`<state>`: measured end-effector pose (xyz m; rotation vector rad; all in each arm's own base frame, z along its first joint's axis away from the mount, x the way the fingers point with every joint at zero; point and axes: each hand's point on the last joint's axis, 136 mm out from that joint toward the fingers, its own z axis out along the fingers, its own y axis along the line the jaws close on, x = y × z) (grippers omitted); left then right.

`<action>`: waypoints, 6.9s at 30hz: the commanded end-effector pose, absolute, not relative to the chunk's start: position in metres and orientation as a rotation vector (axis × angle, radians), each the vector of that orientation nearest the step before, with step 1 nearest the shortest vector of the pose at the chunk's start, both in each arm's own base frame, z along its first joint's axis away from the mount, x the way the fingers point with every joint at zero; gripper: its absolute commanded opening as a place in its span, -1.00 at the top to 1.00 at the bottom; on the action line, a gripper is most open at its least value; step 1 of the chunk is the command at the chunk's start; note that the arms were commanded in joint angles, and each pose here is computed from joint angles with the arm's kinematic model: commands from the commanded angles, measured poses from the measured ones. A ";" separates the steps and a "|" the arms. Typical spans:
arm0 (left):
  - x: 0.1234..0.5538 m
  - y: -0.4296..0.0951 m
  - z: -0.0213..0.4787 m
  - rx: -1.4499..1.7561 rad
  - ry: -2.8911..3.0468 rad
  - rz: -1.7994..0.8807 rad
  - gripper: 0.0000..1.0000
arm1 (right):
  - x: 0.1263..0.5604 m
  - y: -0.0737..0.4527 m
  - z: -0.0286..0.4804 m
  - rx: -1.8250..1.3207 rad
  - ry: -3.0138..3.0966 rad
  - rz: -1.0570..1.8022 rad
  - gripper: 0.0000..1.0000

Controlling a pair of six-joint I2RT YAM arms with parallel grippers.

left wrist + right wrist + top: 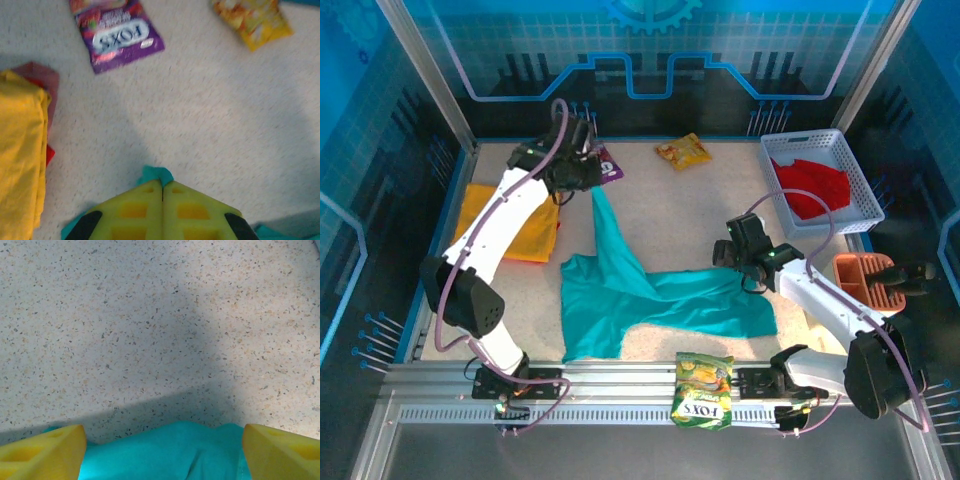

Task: Fold and stack the t-shirts

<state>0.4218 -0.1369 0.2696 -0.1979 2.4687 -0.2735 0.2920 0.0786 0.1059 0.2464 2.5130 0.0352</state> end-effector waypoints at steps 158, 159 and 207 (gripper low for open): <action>0.286 -0.146 0.022 -0.309 2.883 -0.318 -0.42 | 0.280 0.284 0.088 -0.788 2.419 0.304 0.35; 0.286 -0.146 0.022 -0.308 2.883 -0.318 -0.43 | 0.283 0.278 0.089 -0.745 2.426 0.281 0.31; 0.283 -0.145 0.021 -0.309 2.886 -0.325 -0.44 | 0.361 0.199 0.050 0.413 2.601 0.996 0.55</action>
